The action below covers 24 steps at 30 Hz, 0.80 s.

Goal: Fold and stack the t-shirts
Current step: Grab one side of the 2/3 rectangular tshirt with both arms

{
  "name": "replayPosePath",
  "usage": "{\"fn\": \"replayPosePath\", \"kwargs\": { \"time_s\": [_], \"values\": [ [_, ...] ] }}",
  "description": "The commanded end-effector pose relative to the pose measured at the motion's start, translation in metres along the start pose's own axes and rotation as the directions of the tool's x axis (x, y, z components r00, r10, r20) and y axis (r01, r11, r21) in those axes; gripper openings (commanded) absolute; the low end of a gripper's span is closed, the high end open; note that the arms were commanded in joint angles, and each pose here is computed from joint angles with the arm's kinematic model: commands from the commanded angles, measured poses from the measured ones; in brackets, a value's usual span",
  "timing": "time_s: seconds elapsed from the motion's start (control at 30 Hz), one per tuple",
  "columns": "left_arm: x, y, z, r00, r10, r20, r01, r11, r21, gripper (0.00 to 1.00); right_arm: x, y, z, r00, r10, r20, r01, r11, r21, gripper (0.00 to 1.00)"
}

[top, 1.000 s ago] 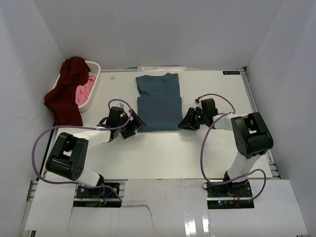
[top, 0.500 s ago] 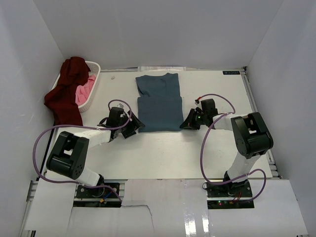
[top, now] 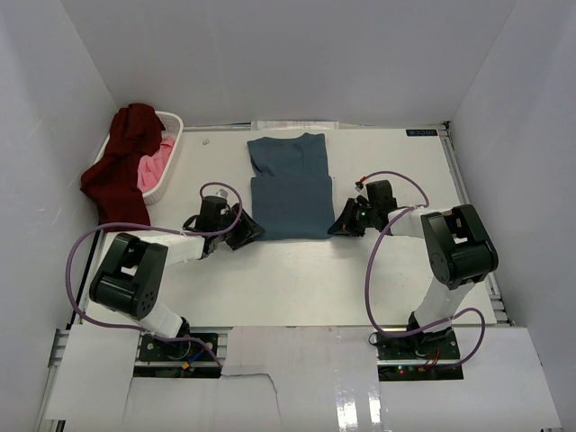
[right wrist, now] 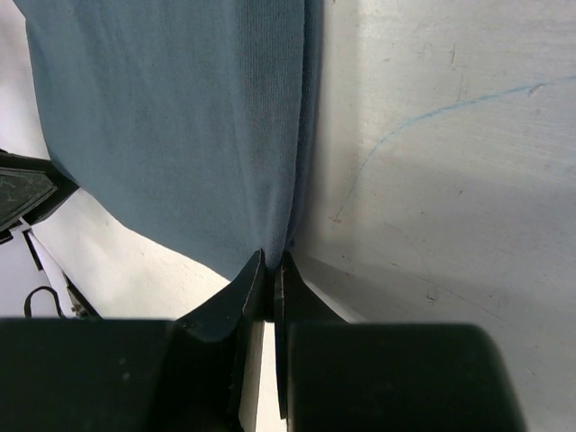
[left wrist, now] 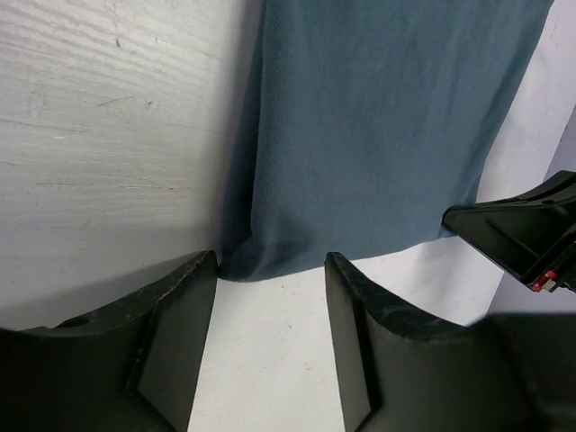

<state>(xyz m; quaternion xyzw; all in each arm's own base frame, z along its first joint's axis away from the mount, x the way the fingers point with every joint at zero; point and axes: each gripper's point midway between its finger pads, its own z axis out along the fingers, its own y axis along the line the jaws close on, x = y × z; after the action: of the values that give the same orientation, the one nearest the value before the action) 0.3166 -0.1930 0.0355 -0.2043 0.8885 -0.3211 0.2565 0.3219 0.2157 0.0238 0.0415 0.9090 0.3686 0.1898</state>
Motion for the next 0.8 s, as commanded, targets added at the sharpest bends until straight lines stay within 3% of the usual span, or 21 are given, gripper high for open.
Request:
{"fn": "replayPosePath", "kwargs": {
  "time_s": [0.0,0.03,0.07,0.17,0.43,0.57,0.77],
  "values": [
    [0.019,0.023,0.005,0.998,-0.013,-0.061,0.01,0.998,-0.056,0.61,-0.005,0.003,0.0,1.0,-0.024,-0.001,0.024,1.0,-0.003,0.08],
    [0.02,0.024,0.005,0.998,-0.017,-0.064,0.013,0.998,-0.057,0.58,-0.006,0.003,0.0,1.0,-0.027,0.0,0.027,1.0,-0.004,0.08],
    [0.021,0.025,0.006,0.998,-0.018,-0.066,0.014,0.998,-0.06,0.46,-0.006,0.003,0.0,1.0,-0.026,-0.001,0.026,1.0,-0.003,0.08],
    [0.021,0.029,0.005,0.998,-0.019,-0.06,0.014,0.997,-0.071,0.29,-0.006,0.003,0.0,1.0,-0.03,0.0,0.03,1.0,-0.004,0.08],
    [0.017,0.032,0.002,0.999,-0.005,-0.033,0.002,0.996,-0.091,0.15,-0.005,0.004,0.0,1.0,-0.03,-0.005,0.03,1.0,-0.008,0.08],
    [0.015,0.022,0.007,0.998,0.013,-0.054,-0.016,0.998,-0.056,0.0,-0.004,0.005,-0.002,0.999,-0.042,-0.014,0.042,0.999,-0.009,0.08],
    [0.029,0.018,0.001,0.992,0.047,-0.116,-0.051,0.998,-0.031,0.0,0.015,0.005,-0.012,0.997,-0.053,-0.049,0.054,0.999,0.006,0.08]
  ]
}}
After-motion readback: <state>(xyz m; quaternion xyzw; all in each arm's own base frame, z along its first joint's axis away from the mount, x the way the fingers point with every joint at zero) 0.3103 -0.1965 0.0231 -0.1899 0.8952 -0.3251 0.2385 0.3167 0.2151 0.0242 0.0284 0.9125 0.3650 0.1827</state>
